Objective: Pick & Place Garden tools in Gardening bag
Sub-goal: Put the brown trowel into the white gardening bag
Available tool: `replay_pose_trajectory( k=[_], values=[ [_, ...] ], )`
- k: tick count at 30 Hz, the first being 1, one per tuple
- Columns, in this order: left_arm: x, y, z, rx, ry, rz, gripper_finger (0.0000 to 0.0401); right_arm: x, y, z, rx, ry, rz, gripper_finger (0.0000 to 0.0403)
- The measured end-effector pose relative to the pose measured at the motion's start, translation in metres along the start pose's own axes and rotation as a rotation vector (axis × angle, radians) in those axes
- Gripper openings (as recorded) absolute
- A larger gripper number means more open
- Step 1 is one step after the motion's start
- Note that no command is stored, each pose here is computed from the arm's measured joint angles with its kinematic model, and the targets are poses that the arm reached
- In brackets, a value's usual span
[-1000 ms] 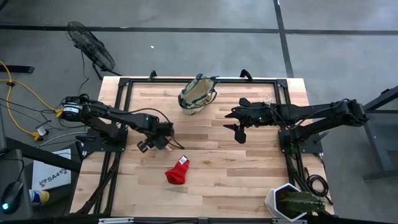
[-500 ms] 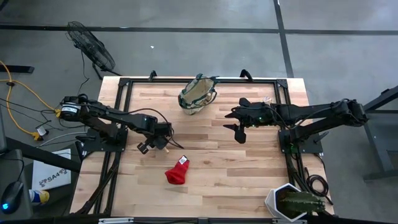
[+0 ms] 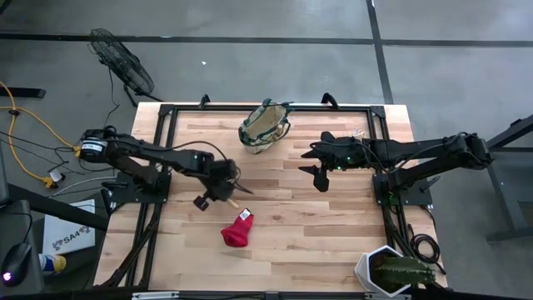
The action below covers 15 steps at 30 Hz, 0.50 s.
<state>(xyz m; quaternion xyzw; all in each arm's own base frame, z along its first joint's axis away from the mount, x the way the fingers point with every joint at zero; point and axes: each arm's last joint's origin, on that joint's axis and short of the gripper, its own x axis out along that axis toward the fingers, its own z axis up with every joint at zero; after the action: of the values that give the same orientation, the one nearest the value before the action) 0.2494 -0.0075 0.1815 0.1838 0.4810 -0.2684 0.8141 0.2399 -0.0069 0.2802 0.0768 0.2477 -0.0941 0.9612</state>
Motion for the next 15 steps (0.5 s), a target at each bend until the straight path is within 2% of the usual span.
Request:
replay_pose_trajectory(
  k=[7, 11, 15],
  values=[
    [-0.032, 0.021, 0.034, 0.025, -0.156, 0.074, 0.0059, 0.0, 0.001, 0.004, 0.005, -0.036, 0.02, 0.0194],
    [-0.053, 0.034, 0.05, 0.034, -0.254, 0.099, 0.0059, 0.0, 0.003, 0.008, 0.009, -0.072, 0.073, 0.0194],
    [-0.073, 0.05, 0.065, 0.029, -0.401, 0.188, 0.0059, -0.001, 0.007, 0.014, 0.01, -0.129, 0.143, 0.0194]
  ],
)
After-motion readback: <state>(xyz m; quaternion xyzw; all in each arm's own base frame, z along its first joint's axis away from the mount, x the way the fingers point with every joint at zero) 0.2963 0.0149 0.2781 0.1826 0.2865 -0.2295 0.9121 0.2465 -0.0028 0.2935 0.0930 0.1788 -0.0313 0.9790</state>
